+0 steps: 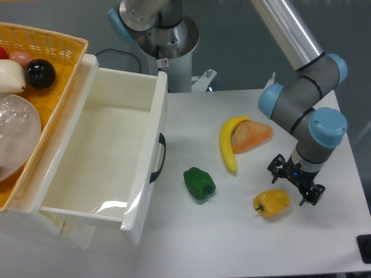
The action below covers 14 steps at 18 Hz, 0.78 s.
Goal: Pick up the yellow pepper
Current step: 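Move the open gripper over the yellow bell pepper, then lower the gripper around the yellow pepper and close it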
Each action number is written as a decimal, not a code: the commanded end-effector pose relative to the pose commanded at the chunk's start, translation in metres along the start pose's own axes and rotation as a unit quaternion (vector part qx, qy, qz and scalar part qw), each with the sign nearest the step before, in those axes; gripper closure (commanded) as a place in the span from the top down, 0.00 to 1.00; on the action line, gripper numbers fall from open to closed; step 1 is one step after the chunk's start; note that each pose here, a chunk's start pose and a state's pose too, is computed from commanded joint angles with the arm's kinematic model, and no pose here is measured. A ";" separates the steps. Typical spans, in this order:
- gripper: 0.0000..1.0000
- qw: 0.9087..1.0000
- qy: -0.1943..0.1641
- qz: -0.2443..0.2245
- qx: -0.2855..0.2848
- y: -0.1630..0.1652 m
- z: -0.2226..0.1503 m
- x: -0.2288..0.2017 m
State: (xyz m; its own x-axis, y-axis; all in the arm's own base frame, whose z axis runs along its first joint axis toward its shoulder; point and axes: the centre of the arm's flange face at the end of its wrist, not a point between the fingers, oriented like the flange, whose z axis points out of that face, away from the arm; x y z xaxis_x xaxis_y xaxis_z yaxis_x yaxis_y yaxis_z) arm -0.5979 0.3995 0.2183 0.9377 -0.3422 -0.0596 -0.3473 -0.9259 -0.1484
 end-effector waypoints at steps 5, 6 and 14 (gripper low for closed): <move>1.00 1.000 0.005 0.019 0.001 -0.021 0.004 0.008; 1.00 1.000 0.006 0.021 0.001 -0.024 0.004 0.009; 0.99 0.999 0.008 0.048 0.002 -0.035 0.007 0.014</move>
State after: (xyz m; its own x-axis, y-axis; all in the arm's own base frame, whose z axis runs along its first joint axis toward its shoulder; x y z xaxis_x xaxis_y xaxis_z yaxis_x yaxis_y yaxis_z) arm -0.5729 0.4286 0.2160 0.8999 -0.4322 -0.0587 -0.4360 -0.8881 -0.1457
